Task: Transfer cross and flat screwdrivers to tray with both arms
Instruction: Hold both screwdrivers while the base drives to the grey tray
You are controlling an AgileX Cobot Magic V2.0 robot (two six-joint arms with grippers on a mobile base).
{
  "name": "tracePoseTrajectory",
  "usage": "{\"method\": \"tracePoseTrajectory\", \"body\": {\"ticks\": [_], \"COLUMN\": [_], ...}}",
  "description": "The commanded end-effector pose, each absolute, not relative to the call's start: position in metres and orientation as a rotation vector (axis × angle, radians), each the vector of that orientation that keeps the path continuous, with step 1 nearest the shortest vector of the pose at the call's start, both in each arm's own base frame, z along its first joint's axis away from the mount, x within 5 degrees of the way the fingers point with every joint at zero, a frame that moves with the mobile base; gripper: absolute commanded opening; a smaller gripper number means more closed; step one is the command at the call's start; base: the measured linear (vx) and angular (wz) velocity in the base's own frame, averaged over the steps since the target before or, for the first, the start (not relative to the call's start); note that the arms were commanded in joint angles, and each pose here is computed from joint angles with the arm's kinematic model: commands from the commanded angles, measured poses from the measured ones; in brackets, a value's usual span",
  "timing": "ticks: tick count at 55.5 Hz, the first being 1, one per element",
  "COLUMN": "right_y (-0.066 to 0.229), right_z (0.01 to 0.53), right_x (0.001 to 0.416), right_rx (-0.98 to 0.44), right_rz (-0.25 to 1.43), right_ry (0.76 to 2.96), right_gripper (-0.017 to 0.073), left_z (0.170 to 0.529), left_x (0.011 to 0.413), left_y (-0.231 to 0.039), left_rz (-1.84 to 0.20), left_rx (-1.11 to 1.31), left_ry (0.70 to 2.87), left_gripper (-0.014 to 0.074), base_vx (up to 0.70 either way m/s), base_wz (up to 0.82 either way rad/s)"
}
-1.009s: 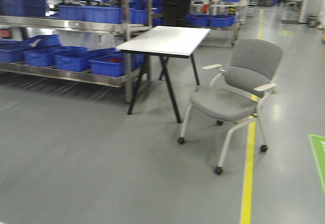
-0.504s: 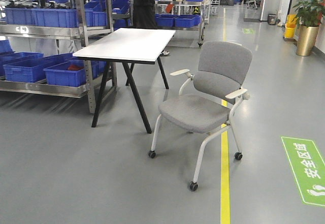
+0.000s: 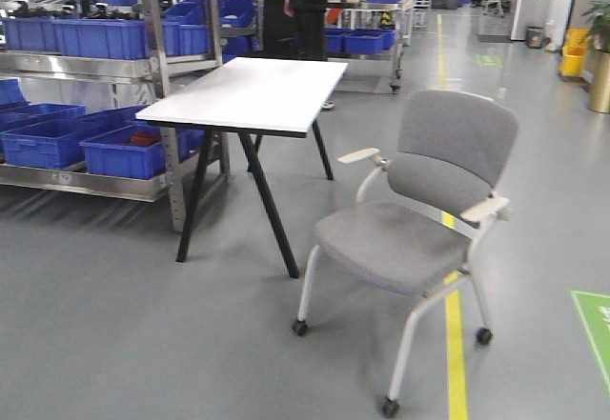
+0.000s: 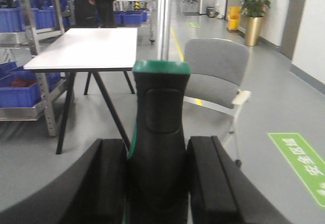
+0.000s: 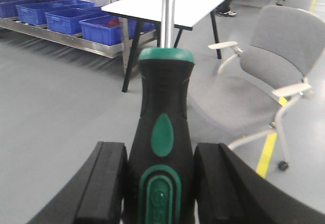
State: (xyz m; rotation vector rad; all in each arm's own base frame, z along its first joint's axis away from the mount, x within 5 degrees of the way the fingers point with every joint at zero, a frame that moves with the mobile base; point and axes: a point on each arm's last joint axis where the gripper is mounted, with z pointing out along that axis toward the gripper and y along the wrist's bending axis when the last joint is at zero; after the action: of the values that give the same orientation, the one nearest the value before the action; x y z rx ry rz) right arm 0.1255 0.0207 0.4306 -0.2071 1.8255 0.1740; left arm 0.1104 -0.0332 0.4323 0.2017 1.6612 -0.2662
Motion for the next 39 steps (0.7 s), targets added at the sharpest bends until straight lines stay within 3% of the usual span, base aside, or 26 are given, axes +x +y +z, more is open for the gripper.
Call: {"method": "tracePoseTrajectory", "body": {"ticks": [1, 15, 39], "right_y": [0.0188, 0.0188, 0.0188], "right_z": [0.4467, 0.4468, 0.4468], "right_x": [0.1247, 0.1248, 0.1248], "right_rx": [-0.176, -0.176, -0.176], "right_rz": [0.162, 0.161, 0.161], "right_ry": [1.717, 1.716, 1.716], "right_gripper": [-0.0008, -0.0008, -0.0008], "left_z": [0.4489, 0.4489, 0.4489], "left_x": [0.1085, 0.1085, 0.1085], "left_y": [-0.0330, -0.0330, -0.0330], "left_rz": [-0.292, -0.292, -0.292], "left_rx": [0.178, 0.178, 0.178], "left_ry": [1.545, 1.545, 1.545], "left_gripper": [0.0003, 0.0003, 0.0003], "base_vx": [0.51, 0.51, 0.52], "base_wz": [0.26, 0.41, 0.65]}}
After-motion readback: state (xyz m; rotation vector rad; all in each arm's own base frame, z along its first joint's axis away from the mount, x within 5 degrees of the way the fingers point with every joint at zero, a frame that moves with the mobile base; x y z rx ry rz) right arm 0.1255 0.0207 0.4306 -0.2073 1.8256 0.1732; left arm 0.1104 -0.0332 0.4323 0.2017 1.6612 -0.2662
